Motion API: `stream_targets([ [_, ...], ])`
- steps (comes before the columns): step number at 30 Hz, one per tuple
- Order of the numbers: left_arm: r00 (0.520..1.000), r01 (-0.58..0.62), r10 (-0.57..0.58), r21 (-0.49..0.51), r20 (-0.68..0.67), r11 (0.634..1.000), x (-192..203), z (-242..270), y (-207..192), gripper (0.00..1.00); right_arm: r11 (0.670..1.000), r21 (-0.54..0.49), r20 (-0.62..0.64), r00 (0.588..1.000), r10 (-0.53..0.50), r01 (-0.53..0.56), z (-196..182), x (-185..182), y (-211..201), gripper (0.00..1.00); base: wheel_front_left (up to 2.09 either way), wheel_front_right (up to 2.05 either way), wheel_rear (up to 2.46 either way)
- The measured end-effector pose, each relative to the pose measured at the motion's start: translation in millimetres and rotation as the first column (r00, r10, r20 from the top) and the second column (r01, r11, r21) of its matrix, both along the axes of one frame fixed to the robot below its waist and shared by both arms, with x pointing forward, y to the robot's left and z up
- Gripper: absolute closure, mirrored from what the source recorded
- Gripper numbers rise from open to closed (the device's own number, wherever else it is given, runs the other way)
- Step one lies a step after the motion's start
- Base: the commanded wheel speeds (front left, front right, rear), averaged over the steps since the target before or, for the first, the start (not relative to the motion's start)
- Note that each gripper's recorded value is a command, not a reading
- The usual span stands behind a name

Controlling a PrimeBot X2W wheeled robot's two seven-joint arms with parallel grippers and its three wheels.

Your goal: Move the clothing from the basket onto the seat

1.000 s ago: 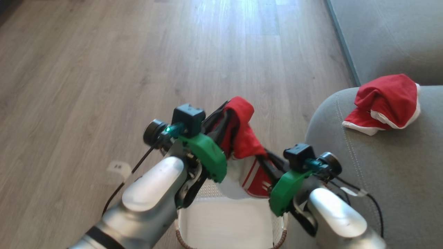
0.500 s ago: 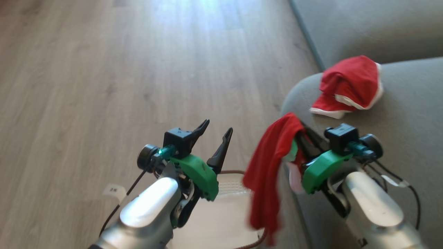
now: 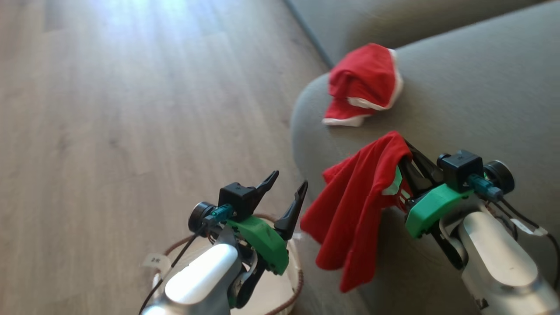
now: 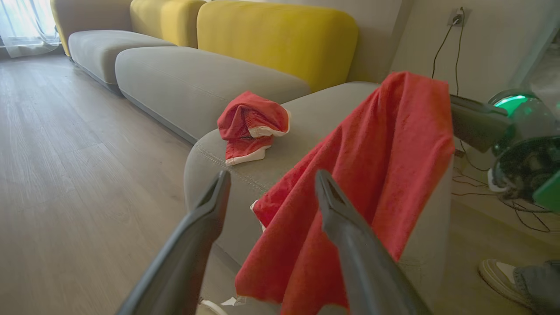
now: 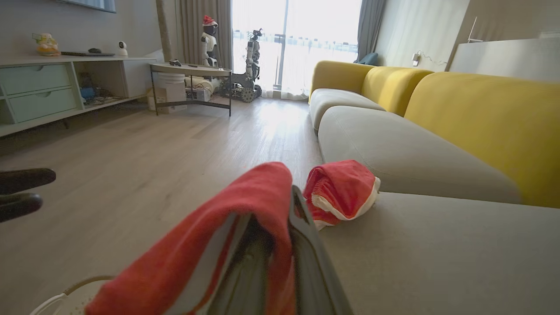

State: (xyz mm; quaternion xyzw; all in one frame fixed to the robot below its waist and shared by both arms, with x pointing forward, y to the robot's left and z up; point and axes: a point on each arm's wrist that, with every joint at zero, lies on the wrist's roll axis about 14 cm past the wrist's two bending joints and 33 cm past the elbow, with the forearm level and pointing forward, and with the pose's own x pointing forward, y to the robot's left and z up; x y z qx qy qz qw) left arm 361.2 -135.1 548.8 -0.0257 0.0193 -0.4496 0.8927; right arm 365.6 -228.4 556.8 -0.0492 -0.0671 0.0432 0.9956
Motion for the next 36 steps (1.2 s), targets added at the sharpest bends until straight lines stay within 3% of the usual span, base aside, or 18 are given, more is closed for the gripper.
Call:
stream_targets([
  [8,0.995,0.095,-0.095,-0.004,-0.03,0.996,-13,-12,-31,0.0,0.997,-0.006,-0.024,0.997,-0.072,0.072,-5,-14,-25,1.0,0.0,0.0,0.0],
  [15,0.995,0.088,-0.087,0.012,-0.057,0.996,-9,-27,-27,0.0,0.999,-0.022,-0.056,0.997,-0.047,0.045,-7,-3,-18,1.0,0.0,0.0,0.0],
  [26,0.997,-0.02,0.021,0.006,-0.076,1.0,11,-36,5,0.0,0.977,-0.213,0.162,0.987,0.008,0.028,135,77,-24,1.0,0.0,0.0,0.0],
  [36,0.992,-0.112,0.112,-0.006,-0.063,0.994,37,-38,39,0.0,0.961,-0.194,0.267,0.954,-0.14,0.196,236,134,-84,1.0,0.0,0.0,0.0],
])
